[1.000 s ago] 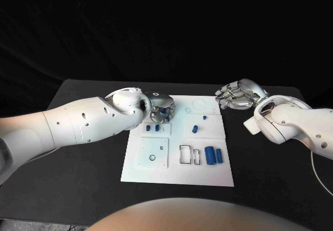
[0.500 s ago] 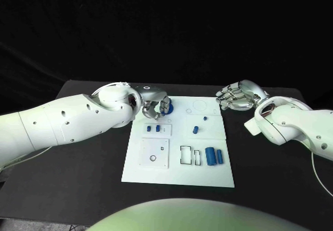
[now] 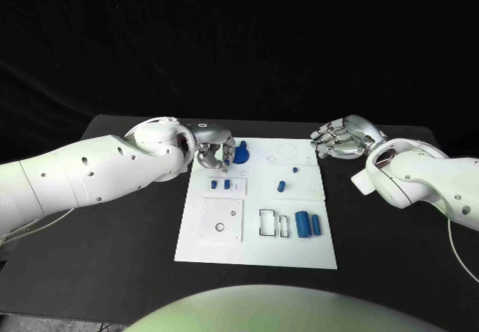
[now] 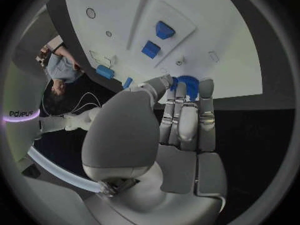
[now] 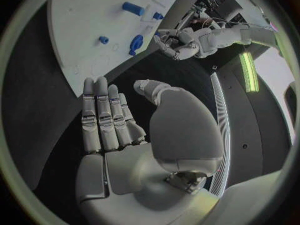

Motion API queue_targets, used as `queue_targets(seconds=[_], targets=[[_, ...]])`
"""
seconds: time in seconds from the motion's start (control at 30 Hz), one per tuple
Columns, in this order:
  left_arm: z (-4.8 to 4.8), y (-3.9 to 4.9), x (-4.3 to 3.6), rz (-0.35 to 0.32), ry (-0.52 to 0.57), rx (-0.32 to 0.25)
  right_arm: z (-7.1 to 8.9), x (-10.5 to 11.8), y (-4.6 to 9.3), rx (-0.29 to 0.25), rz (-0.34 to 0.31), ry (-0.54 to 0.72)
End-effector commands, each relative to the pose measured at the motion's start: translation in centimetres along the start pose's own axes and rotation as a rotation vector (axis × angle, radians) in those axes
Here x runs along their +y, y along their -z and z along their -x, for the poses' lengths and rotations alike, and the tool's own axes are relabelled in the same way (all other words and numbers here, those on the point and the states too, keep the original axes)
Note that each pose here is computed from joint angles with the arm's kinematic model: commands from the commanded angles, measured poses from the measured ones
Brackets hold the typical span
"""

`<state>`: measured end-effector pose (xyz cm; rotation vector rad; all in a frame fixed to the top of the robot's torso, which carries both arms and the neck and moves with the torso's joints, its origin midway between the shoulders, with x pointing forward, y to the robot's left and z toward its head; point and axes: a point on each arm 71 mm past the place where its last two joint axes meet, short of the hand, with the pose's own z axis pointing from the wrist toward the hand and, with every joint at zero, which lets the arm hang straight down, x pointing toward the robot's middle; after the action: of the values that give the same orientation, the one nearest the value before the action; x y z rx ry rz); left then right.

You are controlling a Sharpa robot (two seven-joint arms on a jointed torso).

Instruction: Assemble the parts on the task board

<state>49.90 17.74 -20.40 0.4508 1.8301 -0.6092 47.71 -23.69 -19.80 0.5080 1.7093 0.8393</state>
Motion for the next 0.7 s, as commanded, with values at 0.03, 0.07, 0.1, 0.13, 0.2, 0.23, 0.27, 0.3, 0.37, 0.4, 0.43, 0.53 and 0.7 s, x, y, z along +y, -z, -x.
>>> queue_targets(seconds=[0.03, 0.07, 0.1, 0.13, 0.2, 0.23, 0.27, 0.3, 0.37, 0.4, 0.43, 0.53, 0.7], targets=[[-0.34, -0.17, 0.1, -0.003, 0.021, 0.033, -0.1, 0.1, 0.0, 0.01, 0.012, 0.003], [-0.42, -0.21, 0.17, -0.001, 0.022, 0.036, -0.1, 0.1, 0.0, 0.01, 0.012, 0.003], [-0.5, -0.24, 0.24, 0.001, 0.024, 0.039, -0.1, 0.1, 0.0, 0.01, 0.012, 0.003], [-0.57, -0.27, 0.29, 0.002, 0.025, 0.042, -0.1, 0.1, 0.0, 0.01, 0.012, 0.003], [-0.75, -0.37, 0.46, 0.006, 0.027, 0.049, -0.1, 0.1, 0.0, 0.009, 0.013, 0.003], [-0.83, -0.42, 0.54, 0.007, 0.029, 0.052, -0.1, 0.1, 0.0, 0.009, 0.013, 0.003], [-0.91, -0.46, 0.61, 0.009, 0.031, 0.054, -0.1, 0.1, 0.0, 0.009, 0.013, 0.003], [-0.96, -0.49, 0.66, 0.01, 0.033, 0.057, -0.1, 0.1, 0.0, 0.008, 0.013, 0.003], [-1.07, -0.54, 0.73, 0.011, 0.037, 0.062, -0.1, 0.1, 0.0, 0.008, 0.013, 0.003], [-1.12, -0.57, 0.74, 0.01, 0.039, 0.065, -0.1, 0.1, 0.0, 0.008, 0.013, 0.003], [-1.17, -0.59, 0.74, 0.01, 0.041, 0.068, -0.1, 0.1, 0.0, 0.008, 0.013, 0.003], [-1.29, -0.64, 0.76, 0.01, 0.045, 0.077, -0.1, 0.1, 0.0, 0.008, 0.013, 0.003], [-1.4, -0.64, 0.8, 0.01, 0.052, 0.088, -0.1, 0.1, 0.0, 0.007, 0.013, 0.003]])
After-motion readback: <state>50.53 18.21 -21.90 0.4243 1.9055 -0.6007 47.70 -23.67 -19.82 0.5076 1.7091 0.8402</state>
